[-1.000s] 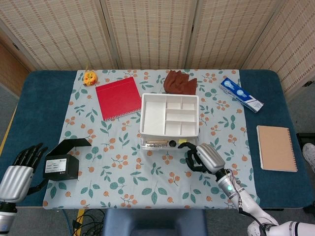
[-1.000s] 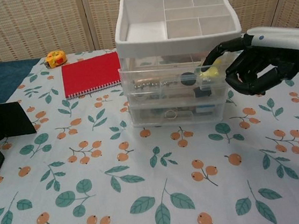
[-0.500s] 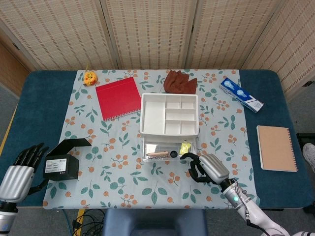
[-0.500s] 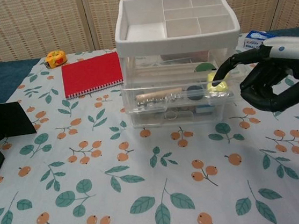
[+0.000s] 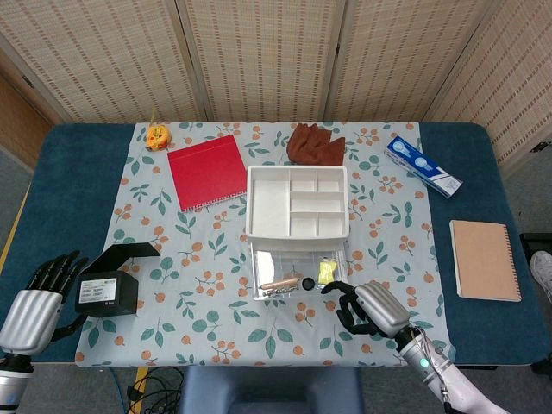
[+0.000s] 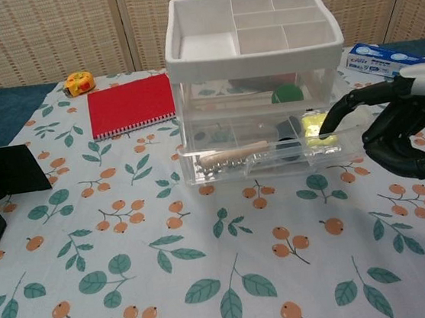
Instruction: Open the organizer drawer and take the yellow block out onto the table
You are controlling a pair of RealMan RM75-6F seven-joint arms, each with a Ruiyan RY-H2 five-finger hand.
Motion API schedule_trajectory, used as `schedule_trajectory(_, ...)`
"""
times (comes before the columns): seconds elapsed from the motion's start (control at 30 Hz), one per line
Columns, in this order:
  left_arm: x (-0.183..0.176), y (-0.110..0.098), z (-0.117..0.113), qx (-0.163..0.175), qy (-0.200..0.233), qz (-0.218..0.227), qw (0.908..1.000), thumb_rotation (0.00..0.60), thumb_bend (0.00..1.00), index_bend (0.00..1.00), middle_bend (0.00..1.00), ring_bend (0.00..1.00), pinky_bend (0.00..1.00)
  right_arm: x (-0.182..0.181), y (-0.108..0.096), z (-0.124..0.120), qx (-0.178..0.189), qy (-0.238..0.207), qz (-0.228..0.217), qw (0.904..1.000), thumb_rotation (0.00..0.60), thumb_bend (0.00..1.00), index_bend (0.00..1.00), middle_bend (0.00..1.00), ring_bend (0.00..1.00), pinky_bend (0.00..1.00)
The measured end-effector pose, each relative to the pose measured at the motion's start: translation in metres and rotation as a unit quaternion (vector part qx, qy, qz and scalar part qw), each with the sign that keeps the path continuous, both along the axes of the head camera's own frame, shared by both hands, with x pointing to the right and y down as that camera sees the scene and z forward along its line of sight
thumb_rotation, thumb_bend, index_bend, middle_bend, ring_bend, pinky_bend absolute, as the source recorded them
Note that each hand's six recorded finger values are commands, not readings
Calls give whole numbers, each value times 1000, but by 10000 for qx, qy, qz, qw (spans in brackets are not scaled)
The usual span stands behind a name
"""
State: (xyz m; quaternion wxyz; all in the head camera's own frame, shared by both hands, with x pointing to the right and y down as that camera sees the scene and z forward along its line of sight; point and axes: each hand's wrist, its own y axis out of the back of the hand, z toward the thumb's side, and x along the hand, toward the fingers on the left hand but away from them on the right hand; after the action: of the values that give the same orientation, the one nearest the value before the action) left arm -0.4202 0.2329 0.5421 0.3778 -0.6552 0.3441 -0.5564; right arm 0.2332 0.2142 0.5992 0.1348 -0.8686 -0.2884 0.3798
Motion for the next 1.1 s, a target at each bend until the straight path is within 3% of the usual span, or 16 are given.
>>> schedule_trajectory(0.33,2,-1,1,-1,16,19,10000,600,195,83,63,70,110,7,13,-11,-2,16,-148,9999,600,564,294,748,799,673)
schedule_trajectory(0.57,2,-1,1,2,21,25,10000,600,196,83,63,70,110,14,9,-22,217,18,-121,9997,600,564,129,747,798,673)
schedule_trajectory(0.73,-1,0,-2,25,-6,-14,10000,600,196,83,63,70,110,20,1,-34,500,100,-241,9984,600,564,119,729,793,687)
schedule_trajectory(0.93,-3,1,-5,64,-17,-35,10000,600,196,83,63,70,110,17,-20,-60,1033,200,-558,9929,600,516,119,728,784,835)
schedule_trajectory(1.1,-4,1,-9,102,-16,-49,9999,600,196,83,63,70,110,3,-52,-85,1772,417,-1057,9776,600,409,141,736,792,926)
